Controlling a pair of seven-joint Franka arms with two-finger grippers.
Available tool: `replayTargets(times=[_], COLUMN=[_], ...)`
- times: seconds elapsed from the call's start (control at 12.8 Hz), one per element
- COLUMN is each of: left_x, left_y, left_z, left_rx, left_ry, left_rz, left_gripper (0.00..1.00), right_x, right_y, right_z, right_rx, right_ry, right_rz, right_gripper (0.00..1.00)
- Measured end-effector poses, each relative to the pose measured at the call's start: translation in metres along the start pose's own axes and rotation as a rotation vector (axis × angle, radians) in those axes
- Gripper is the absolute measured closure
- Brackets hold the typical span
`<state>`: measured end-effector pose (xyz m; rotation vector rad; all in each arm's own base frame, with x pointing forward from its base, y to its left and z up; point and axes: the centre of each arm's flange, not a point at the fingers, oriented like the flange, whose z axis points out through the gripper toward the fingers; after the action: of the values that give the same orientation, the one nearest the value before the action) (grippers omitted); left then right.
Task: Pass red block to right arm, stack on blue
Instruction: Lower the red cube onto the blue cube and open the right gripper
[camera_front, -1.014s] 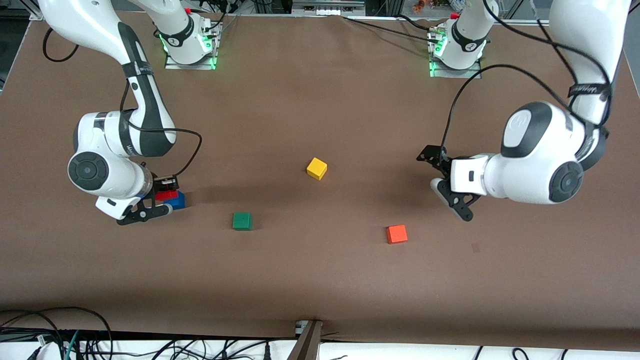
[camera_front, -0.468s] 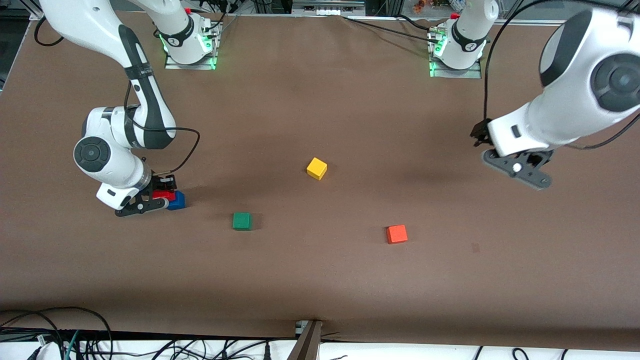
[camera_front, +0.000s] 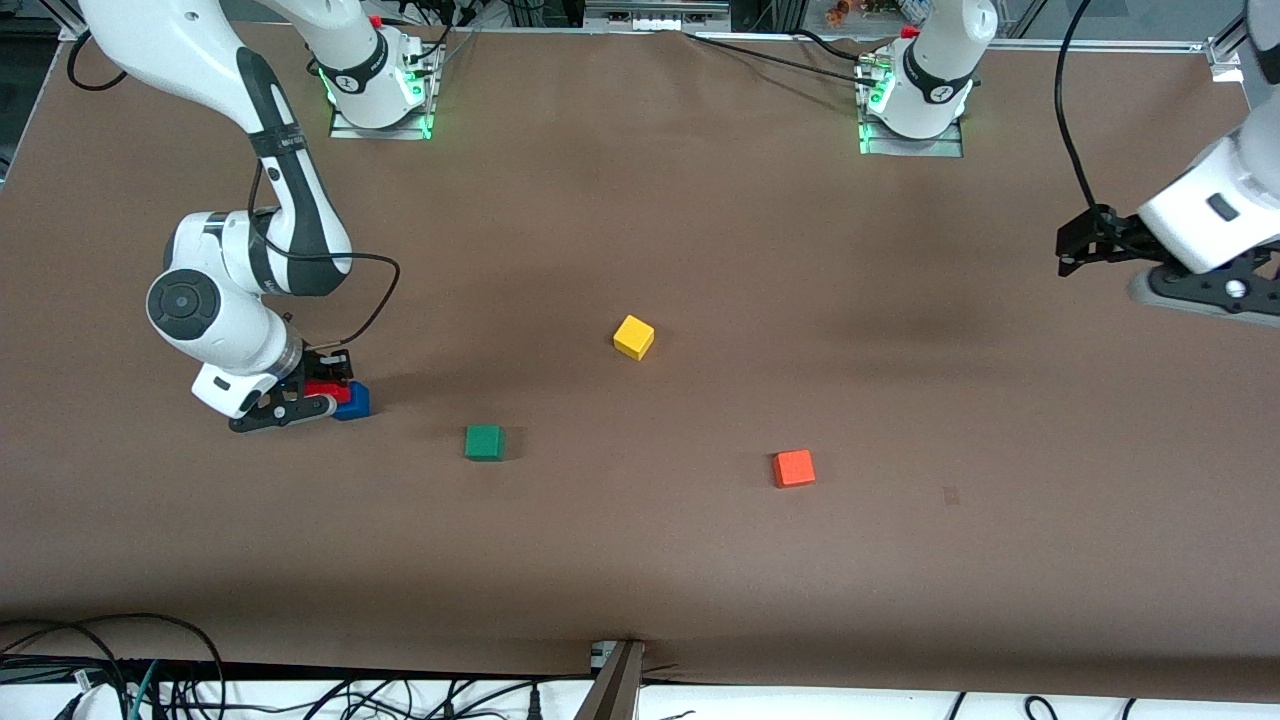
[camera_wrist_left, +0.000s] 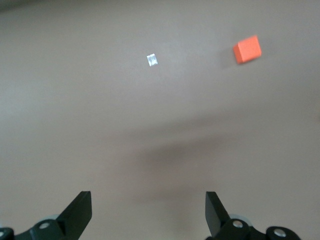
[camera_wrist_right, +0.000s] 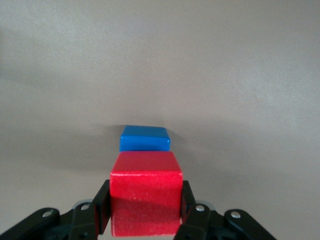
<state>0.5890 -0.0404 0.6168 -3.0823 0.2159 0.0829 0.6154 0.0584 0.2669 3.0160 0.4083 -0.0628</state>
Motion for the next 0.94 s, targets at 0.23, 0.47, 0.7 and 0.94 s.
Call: replayTargets(times=[0.23,0.47,0.7,0.94], left_x=[-0.021,-0.044,-0.044,-0.046], left_y=[-0.021,-0.016,-0.010,-0.010], left_z=[0.011,0.016,0.018,0.019], left_rx=[-0.015,-0.005,0.014,0.019], left_ry=[0.104,0.090,0.072,0.055], left_rz=[-0.085,-0.079,-0.067,-0.071], left_gripper=[0.00,0.00,0.00,0.00], right_x=[-0.001,-0.002,-0.002,-0.002], right_y=[0.000,0.000,-0.001,-0.001], right_z=[0.002,0.005,0.012,0.015], right_rx=[-0.001,-0.001,0.000,-0.002], right_ry=[0.002,0.003,0.001,0.004], right_rz=[0.000,0.000,0.004,0.004], right_gripper=[0.43,0.43,0.43,0.43])
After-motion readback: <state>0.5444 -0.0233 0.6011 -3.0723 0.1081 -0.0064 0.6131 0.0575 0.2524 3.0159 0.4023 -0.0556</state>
